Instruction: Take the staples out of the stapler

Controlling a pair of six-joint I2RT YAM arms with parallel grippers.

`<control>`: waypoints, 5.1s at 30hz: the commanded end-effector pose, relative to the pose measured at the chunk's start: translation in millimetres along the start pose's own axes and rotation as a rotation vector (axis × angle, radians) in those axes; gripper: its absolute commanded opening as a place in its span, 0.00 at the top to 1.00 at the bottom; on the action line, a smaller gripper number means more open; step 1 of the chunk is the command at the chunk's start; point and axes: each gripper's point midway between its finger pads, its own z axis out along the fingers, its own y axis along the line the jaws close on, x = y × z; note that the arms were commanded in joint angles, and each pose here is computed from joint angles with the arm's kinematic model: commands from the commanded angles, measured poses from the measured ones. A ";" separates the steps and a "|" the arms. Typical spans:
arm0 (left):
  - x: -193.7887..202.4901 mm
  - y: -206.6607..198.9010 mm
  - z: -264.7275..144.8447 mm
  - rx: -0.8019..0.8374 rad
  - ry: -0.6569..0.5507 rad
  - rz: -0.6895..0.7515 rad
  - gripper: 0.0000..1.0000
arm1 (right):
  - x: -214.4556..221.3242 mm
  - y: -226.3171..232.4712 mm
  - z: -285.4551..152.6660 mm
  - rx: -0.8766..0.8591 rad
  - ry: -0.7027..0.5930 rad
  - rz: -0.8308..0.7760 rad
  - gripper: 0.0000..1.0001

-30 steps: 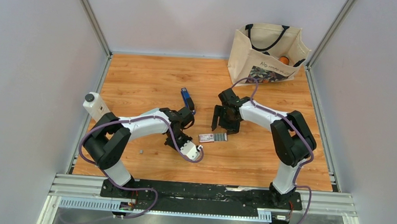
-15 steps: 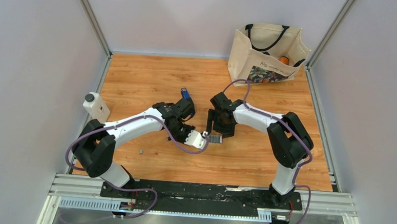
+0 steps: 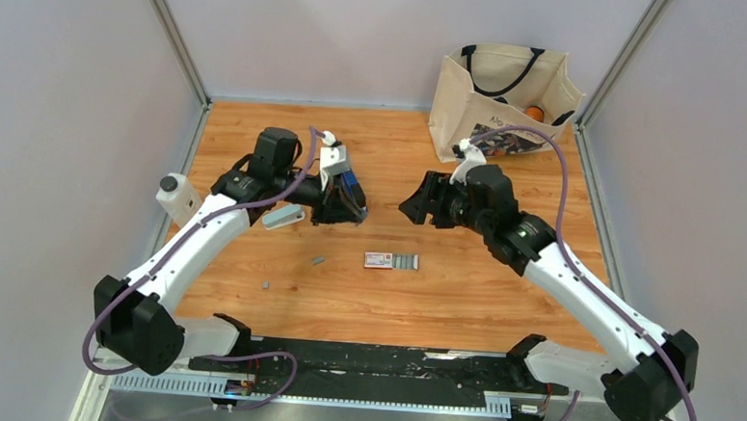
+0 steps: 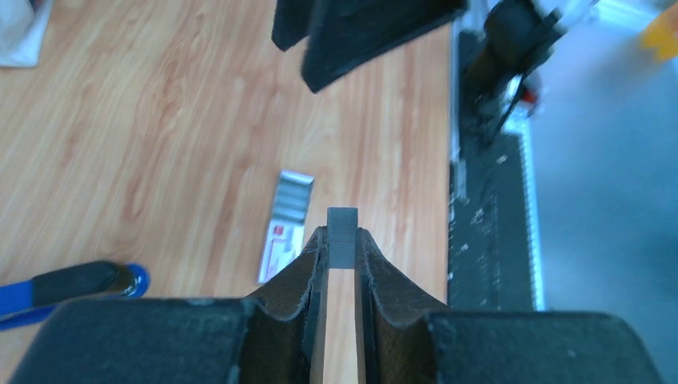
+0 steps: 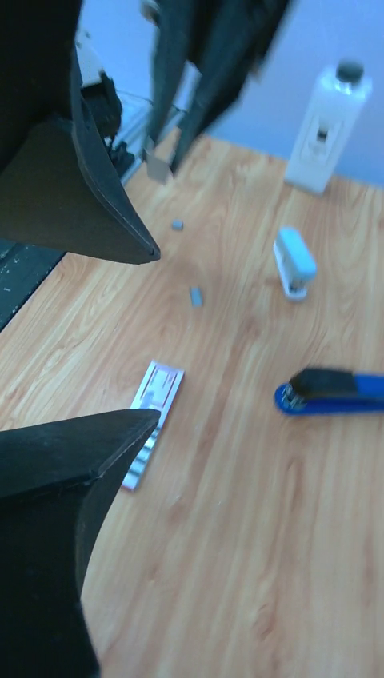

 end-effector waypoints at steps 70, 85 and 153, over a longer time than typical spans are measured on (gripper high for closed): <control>-46.4 46.7 -2.5 -0.046 -0.283 -0.495 0.21 | 85.7 16.3 -7.4 -0.058 0.227 -0.050 0.86; 69.7 80.1 9.3 -0.340 0.143 -0.390 0.19 | 158.1 -46.5 42.8 0.412 0.498 -0.068 0.89; 86.2 48.2 -2.0 -0.300 0.167 -0.321 0.18 | 149.1 -55.8 97.4 0.488 0.619 -0.125 0.61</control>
